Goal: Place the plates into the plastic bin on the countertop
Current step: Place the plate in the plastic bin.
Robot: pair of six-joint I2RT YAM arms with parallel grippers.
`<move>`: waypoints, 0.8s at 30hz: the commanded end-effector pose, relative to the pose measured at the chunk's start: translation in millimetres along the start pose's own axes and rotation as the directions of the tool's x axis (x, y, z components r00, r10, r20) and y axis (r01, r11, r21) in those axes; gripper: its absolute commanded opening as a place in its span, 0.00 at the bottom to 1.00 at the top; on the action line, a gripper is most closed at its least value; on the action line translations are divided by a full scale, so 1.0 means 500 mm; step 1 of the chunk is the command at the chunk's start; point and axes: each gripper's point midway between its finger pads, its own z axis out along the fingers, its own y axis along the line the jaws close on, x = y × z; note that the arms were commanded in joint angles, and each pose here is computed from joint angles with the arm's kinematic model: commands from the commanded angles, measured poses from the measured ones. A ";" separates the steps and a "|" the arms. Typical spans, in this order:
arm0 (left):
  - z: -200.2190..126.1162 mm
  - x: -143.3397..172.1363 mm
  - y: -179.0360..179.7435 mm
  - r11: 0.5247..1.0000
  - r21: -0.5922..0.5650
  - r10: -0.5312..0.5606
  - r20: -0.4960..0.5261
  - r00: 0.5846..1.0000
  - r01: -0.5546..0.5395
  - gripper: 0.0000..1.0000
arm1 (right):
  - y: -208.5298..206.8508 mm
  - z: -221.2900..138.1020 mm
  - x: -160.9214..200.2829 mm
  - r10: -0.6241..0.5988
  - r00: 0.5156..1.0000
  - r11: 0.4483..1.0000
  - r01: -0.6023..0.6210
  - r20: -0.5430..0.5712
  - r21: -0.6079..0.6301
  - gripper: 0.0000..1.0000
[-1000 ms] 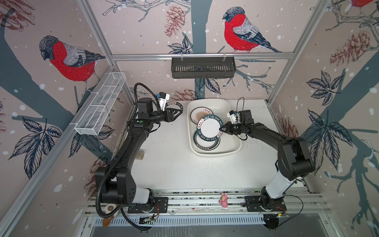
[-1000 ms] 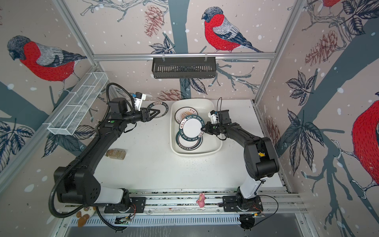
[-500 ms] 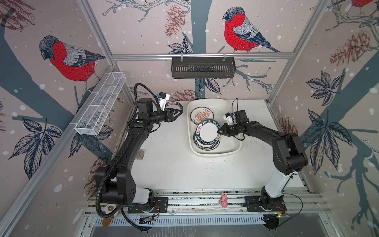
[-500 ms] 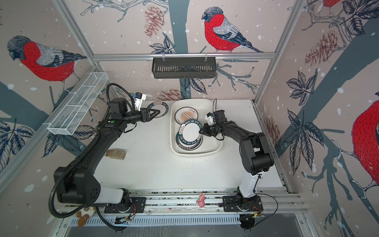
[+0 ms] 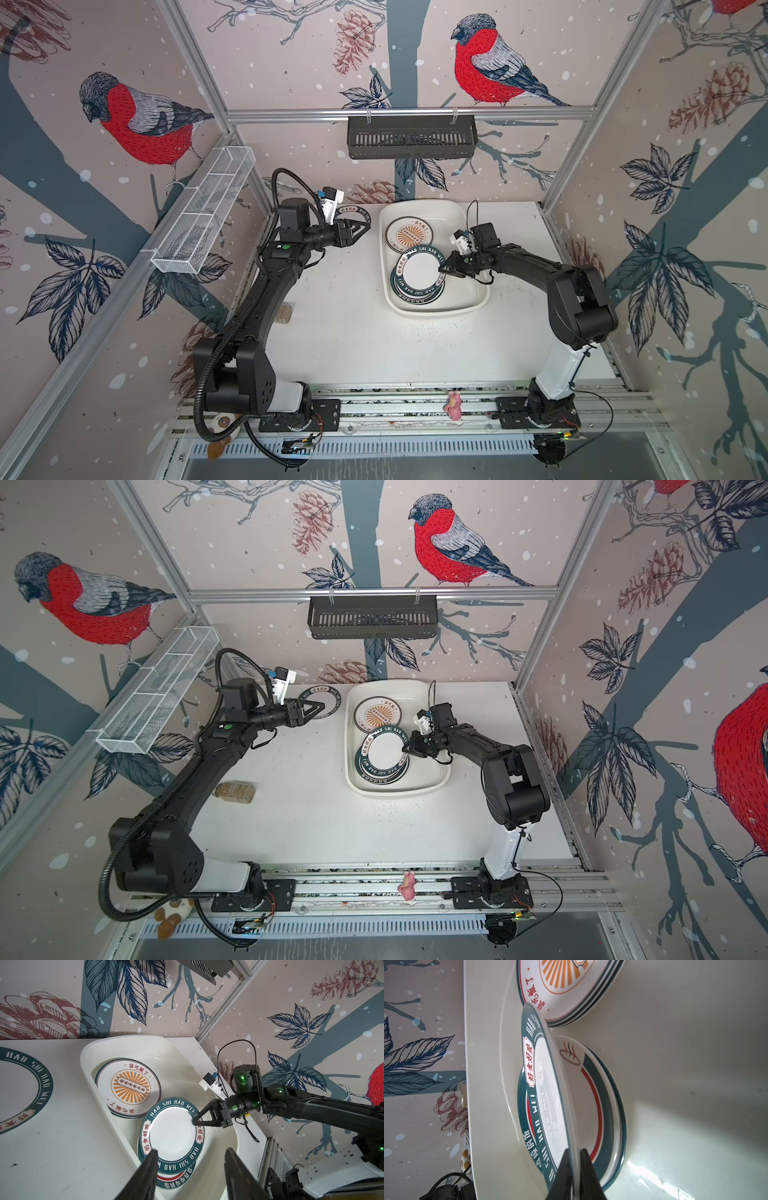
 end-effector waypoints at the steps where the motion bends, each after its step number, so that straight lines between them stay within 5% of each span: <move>1: 0.000 -0.015 -0.011 0.999 0.027 0.035 0.022 0.999 -0.036 0.52 | -0.005 0.000 -0.003 -0.008 1.000 1.000 0.008 0.000 0.015 0.12; 24: 0.000 -0.013 -0.012 0.999 0.031 0.034 0.023 0.999 -0.034 0.52 | -0.043 0.009 0.012 0.002 1.000 0.996 0.000 -0.027 0.094 0.20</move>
